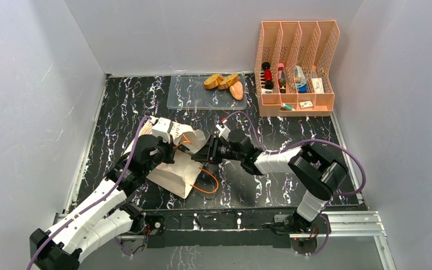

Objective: Take the fake bread out of the paper bag
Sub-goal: Take out the fake bread from the paper bag.

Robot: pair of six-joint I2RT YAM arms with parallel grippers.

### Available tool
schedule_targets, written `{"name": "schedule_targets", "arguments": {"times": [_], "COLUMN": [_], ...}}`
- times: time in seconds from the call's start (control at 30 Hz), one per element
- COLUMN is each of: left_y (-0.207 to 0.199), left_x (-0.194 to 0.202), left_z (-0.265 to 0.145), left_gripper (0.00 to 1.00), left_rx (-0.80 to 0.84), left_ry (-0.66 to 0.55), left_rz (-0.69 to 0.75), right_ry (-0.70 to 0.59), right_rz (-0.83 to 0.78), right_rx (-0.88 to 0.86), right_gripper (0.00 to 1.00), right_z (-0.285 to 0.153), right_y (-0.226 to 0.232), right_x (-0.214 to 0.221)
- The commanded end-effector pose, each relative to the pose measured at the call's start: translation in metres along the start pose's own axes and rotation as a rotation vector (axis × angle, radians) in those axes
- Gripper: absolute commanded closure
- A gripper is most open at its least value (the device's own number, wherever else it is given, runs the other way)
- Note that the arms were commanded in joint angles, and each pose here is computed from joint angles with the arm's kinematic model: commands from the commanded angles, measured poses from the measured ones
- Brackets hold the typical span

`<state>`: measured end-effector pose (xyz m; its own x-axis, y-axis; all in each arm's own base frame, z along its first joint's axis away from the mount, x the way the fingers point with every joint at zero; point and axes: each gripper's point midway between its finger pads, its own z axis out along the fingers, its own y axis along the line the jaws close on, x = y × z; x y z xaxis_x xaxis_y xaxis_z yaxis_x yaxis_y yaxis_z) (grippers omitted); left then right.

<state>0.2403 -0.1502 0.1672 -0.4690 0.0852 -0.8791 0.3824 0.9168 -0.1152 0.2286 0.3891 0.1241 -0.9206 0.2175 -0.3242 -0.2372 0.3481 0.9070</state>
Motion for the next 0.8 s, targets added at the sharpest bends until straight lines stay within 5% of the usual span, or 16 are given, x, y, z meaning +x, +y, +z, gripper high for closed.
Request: {"name": "schedule_targets", "arguments": {"times": [0.0, 0.57, 0.77], "left_y": [-0.006, -0.011, -0.006], "left_x": [-0.004, 0.000, -0.002], "left_z": [0.001, 0.002, -0.001], "left_gripper": [1.00, 1.00, 1.00], "left_rx": [0.034, 0.062, 0.034], "left_ry": [-0.019, -0.010, -0.023], "left_rz": [-0.004, -0.009, -0.011], "right_ry": [-0.052, -0.018, -0.028], "right_rz": [-0.063, -0.066, -0.077], "right_rx": [-0.123, -0.124, -0.126], "right_gripper": [0.70, 0.70, 1.00], "right_z": [0.007, 0.054, 0.049], "right_y": [0.041, 0.037, 0.036], "right_x": [-0.024, -0.039, -0.035]}}
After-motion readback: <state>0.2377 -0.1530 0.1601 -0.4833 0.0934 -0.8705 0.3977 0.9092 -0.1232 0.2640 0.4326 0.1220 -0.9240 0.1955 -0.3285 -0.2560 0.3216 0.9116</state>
